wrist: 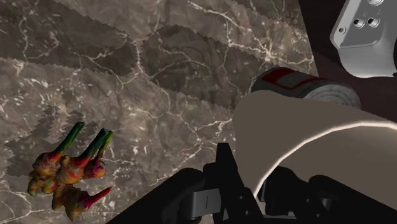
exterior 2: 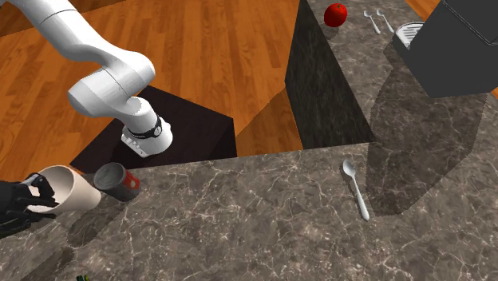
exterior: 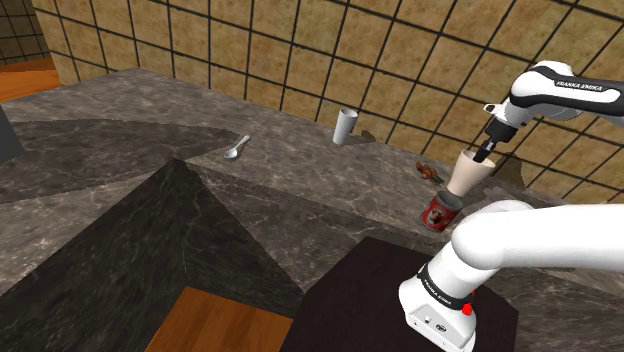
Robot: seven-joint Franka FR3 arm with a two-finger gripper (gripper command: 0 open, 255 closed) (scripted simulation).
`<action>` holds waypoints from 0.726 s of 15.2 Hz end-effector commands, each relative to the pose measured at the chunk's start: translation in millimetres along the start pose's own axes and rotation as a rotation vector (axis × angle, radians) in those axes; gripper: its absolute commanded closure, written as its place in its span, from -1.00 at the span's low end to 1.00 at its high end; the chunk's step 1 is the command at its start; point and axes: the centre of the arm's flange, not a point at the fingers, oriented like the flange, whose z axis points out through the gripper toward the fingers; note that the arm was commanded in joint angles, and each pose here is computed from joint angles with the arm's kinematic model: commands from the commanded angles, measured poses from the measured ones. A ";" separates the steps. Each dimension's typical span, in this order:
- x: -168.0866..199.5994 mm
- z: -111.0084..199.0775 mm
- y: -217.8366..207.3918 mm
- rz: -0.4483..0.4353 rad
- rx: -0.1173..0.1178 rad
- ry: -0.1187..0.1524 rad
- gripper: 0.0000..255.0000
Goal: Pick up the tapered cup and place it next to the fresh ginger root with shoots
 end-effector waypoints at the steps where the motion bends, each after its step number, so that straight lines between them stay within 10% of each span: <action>1: -0.2 14.5 0.6 -0.002 0.015 -0.010 1.00; 11: -1.8 66.8 6.9 -0.002 0.015 -0.010 1.00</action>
